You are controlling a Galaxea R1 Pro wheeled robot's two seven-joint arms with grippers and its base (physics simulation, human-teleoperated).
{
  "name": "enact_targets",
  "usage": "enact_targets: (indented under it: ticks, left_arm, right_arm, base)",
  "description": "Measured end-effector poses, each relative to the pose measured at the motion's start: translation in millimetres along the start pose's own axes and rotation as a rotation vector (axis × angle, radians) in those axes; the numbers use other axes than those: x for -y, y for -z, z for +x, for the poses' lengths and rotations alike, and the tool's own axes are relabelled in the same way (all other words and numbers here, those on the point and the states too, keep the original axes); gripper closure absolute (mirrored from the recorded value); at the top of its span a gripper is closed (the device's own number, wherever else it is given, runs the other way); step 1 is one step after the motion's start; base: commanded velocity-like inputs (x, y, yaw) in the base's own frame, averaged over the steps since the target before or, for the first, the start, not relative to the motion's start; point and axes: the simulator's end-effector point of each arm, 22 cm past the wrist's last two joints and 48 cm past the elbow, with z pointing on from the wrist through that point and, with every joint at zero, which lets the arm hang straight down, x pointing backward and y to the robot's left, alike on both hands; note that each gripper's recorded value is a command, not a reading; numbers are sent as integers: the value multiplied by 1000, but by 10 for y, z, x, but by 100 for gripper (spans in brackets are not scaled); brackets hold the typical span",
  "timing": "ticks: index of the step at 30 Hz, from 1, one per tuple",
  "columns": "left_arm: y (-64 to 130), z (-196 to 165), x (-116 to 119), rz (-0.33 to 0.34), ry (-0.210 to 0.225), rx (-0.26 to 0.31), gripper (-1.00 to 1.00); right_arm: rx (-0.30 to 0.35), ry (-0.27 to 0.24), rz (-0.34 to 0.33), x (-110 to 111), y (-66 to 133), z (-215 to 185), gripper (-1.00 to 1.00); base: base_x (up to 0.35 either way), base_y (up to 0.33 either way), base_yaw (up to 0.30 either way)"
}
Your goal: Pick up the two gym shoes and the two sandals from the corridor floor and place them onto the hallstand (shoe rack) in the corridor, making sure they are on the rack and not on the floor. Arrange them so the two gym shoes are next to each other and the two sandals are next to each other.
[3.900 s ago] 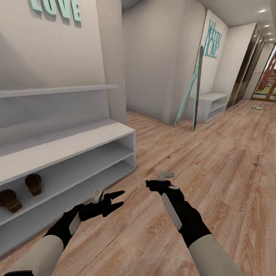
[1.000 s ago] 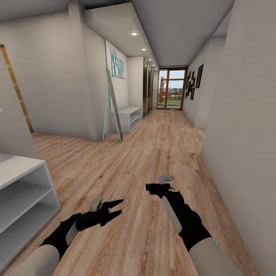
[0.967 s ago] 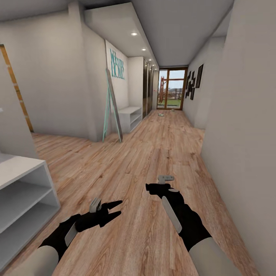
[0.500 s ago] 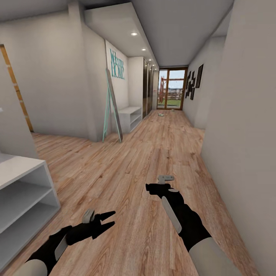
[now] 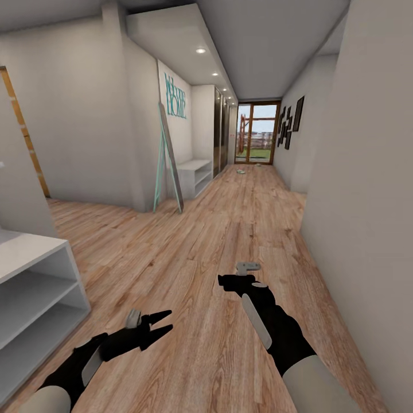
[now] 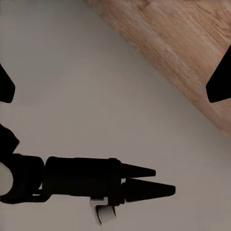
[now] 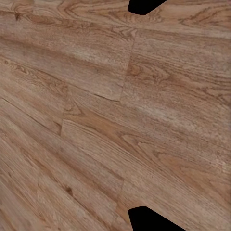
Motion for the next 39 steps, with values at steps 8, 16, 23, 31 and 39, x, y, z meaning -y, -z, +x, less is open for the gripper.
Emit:
enact_targets:
  ticks: [8,16,23,31,39]
  left_arm:
    - [821,69,-1910,-1097,33,-3,-100]
    - [804,-2,-1926,-1131,25,4,-100]
    - [810,-44,-1926,-1132,15,7,-100]
    - [890,-121,-1940,-1139,-12,23,-100]
    - [965,-191,-1954,-1146,-36,37,-100]
  right_arm:
    - [0,-3,-1,-1,1,-2,-100]
    - [0,-11,-2,5,1,-5,-100]
    - [0,-11,-1,7,1,-5,-100]
    - [2,-7,-1,3,7,-14,-100]
    - [2,-7,-3,-5,8,-15,-100]
  base:
    - [0,0,0]
    - [0,0,0]
    - [1,0,0]
    - [188,0,0]
    - [329,0,-32]
